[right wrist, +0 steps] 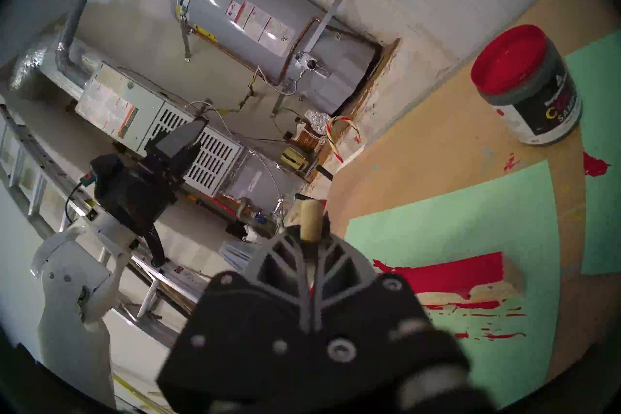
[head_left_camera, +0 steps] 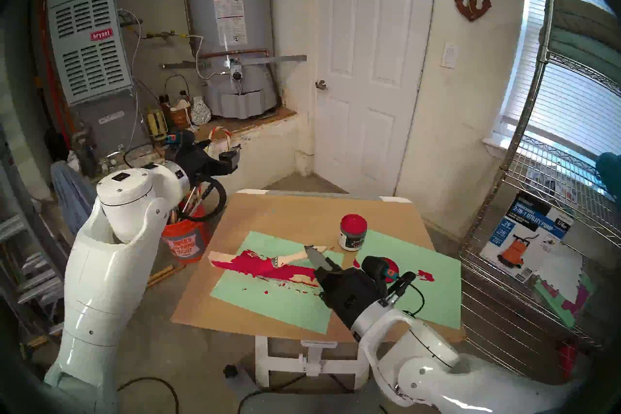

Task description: Pick up brush, dip the brush into paint, and paint the wood

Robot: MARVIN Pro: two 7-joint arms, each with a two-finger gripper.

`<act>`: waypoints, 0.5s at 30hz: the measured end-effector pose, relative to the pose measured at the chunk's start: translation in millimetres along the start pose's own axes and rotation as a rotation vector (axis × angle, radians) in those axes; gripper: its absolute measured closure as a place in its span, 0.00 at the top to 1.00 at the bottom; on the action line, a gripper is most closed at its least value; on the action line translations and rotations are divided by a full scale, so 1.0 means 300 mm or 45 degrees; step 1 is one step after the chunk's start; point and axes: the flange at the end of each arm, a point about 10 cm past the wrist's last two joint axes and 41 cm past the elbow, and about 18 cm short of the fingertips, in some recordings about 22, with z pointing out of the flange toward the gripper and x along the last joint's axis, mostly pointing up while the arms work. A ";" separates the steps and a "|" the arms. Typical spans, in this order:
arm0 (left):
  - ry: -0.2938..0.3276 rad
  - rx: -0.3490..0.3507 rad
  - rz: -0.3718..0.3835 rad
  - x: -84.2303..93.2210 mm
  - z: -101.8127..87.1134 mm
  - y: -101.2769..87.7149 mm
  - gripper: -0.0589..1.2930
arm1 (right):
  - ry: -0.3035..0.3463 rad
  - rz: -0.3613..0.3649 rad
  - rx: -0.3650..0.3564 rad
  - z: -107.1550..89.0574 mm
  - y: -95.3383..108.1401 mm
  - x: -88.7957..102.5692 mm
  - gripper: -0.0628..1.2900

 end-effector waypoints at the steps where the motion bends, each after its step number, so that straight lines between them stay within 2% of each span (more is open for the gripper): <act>1: 0.000 0.000 0.000 0.000 0.000 0.000 0.97 | -0.002 -0.004 0.001 0.009 -0.004 -0.005 0.03; 15: -0.001 0.000 -0.001 0.000 0.000 0.000 0.97 | -0.016 -0.051 0.018 0.143 -0.080 -0.063 0.03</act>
